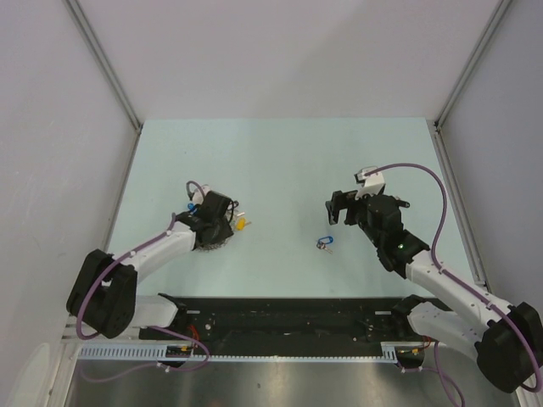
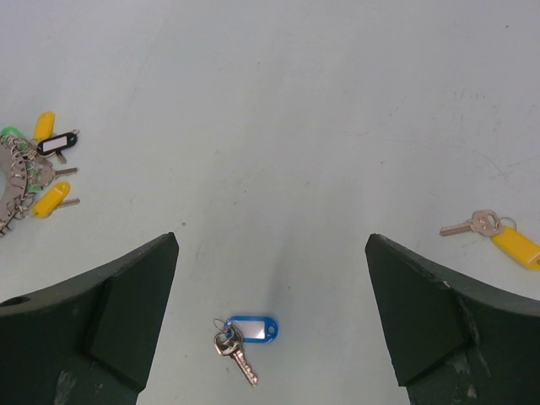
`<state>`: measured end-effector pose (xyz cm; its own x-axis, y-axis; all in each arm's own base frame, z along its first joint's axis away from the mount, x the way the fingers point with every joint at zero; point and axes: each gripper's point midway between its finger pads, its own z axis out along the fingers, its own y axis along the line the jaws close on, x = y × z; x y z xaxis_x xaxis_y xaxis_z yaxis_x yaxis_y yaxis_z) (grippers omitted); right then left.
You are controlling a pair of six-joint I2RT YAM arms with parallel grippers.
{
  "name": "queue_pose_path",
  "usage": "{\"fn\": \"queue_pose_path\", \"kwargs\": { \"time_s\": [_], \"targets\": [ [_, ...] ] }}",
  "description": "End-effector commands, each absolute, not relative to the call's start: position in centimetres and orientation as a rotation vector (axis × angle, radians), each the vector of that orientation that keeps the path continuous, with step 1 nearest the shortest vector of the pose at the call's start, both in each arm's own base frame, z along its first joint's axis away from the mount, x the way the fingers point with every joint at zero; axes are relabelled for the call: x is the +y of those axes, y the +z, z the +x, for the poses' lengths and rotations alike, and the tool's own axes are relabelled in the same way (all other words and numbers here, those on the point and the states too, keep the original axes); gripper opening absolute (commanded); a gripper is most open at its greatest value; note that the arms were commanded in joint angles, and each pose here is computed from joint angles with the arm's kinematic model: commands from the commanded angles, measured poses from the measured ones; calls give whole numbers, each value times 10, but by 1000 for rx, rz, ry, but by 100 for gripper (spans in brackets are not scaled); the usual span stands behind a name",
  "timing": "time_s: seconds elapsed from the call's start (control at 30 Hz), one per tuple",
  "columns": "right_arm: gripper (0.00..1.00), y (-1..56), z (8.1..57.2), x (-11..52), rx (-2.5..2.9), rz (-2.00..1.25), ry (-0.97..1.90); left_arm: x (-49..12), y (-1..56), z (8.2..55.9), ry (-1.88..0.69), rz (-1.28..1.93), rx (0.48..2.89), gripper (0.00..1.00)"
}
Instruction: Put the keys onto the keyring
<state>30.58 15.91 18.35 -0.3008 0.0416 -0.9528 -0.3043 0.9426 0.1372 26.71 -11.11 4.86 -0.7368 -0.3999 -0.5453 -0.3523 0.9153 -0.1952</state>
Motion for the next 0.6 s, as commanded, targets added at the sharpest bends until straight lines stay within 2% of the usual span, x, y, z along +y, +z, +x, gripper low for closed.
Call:
{"fn": "queue_pose_path", "kwargs": {
  "time_s": [0.0,0.2,0.4,0.53,0.57],
  "targets": [
    [99,194,312,160,1800,-198,344,-119,53,282,-100,-600,2413,43],
    [99,190,312,162,1809,-213,347,-121,37,276,-76,-601,2451,38],
    [99,189,313,163,1810,-218,347,-125,29,268,-109,-610,2473,25],
    [99,188,313,164,1812,-226,349,-137,31,264,-151,-586,2488,6],
    [99,188,313,164,1812,-225,348,-142,32,263,-164,-573,2492,4]
  ]
}}
